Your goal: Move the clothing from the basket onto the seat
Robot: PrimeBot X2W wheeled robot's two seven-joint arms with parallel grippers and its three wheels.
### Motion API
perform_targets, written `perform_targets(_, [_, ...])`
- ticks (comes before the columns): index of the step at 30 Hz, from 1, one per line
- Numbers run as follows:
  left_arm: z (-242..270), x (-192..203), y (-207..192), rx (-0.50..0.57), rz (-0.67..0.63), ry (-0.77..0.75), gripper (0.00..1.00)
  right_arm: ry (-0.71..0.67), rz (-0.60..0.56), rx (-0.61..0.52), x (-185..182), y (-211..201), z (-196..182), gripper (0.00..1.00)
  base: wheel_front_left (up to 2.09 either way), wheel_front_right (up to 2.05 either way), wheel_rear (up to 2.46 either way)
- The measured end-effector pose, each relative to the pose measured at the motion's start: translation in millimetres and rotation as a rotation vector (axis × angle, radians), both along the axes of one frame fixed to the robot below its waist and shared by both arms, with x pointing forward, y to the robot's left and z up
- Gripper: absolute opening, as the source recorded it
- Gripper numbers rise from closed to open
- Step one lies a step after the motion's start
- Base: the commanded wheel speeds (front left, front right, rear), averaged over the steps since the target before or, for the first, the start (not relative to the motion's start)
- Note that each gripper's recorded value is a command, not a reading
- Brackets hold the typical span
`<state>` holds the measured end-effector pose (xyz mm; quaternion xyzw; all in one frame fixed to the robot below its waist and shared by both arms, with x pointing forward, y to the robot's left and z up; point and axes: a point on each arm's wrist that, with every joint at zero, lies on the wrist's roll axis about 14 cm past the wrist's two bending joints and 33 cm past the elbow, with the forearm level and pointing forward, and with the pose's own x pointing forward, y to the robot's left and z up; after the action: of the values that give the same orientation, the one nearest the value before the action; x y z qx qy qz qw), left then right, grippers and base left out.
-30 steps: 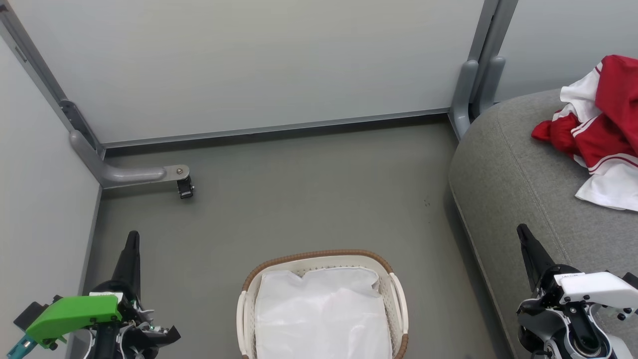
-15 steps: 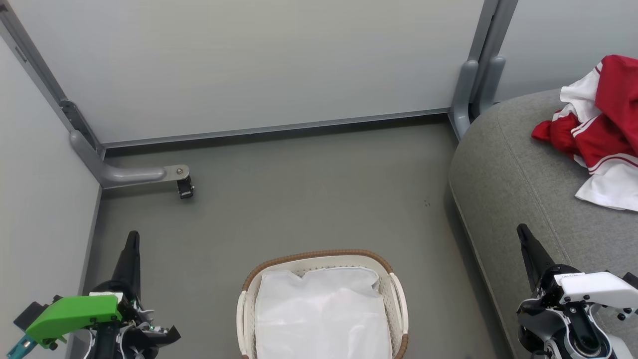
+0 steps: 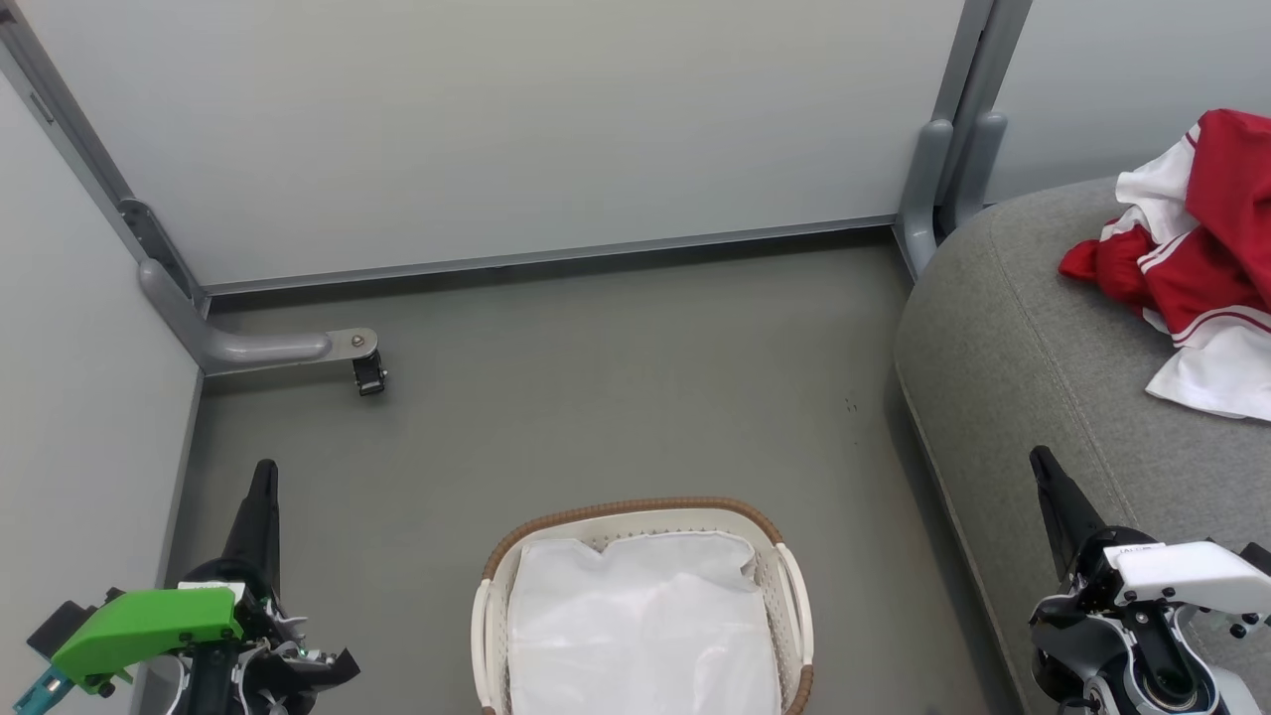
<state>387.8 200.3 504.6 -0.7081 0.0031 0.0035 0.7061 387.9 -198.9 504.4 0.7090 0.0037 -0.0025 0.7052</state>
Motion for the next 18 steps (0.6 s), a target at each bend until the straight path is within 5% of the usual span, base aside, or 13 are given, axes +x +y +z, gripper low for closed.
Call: perform_targets(18, [-0.1,0.0,0.0,0.0,0.0,0.0,0.0,0.0,0.0,0.0,0.0,0.0,0.0,0.0,0.0,0.0,0.0])
